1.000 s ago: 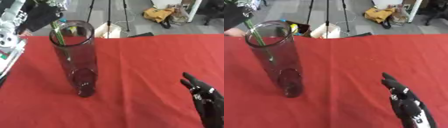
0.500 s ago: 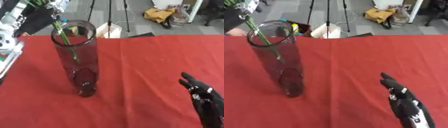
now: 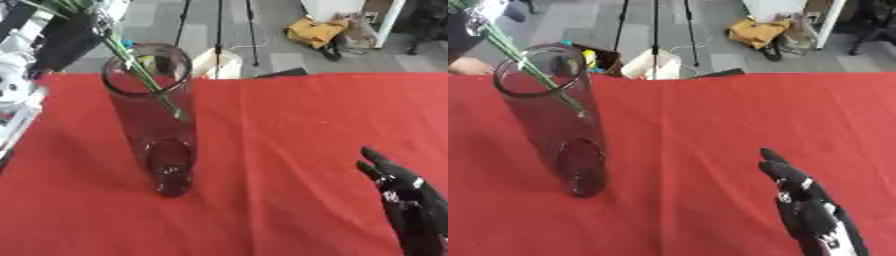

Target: Arrange flowers into the vase.

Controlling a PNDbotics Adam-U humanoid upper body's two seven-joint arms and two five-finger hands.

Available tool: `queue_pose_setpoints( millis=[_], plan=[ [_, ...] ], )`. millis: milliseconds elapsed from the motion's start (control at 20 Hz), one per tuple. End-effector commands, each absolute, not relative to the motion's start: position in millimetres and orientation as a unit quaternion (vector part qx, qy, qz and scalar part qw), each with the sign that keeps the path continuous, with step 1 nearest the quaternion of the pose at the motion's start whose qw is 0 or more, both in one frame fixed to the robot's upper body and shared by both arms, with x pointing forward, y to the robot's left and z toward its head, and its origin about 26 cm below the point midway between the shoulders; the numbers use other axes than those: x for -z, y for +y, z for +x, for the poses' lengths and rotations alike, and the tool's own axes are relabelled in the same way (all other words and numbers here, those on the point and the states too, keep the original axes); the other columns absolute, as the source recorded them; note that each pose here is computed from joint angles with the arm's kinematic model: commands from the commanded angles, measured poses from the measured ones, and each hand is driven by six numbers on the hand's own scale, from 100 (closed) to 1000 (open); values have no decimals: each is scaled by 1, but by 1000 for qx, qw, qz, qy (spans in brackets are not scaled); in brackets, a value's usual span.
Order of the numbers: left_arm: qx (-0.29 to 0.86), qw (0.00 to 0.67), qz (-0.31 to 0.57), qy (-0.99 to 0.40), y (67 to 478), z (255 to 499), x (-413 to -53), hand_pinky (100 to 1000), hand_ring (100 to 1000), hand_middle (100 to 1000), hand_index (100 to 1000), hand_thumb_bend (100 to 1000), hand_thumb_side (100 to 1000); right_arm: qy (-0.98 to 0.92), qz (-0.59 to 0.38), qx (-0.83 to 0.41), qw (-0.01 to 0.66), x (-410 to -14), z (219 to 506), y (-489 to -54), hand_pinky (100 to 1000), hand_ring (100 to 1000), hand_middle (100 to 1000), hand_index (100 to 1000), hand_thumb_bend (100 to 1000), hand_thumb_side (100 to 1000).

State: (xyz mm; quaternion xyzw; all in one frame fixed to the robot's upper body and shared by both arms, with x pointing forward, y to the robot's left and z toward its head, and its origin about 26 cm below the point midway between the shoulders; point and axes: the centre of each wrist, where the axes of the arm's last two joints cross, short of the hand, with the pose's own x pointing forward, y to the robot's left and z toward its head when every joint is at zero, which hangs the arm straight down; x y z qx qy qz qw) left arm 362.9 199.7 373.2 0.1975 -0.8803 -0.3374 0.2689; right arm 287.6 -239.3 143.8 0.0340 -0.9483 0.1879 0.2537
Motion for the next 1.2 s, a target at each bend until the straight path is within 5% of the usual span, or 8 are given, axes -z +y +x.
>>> queue_pose_setpoints(
  millis=[50,450,1200],
  plan=[
    [348,248,223,-876,208,358,-384,711,787,782,944,100,732,-949,31,-195,245,-150,287,-239,967,1000,120,880,100,1000],
    [392,226,258,-854,208,357,-385,755,813,817,966,100,662,-948,30,-197,247,-151,288,-239,970,1000,117,882,100,1000],
    [436,217,260,-834,211,358,-386,815,848,861,1000,100,862,-947,30,-200,250,-151,288,-238,973,1000,114,884,100,1000]
  ],
)
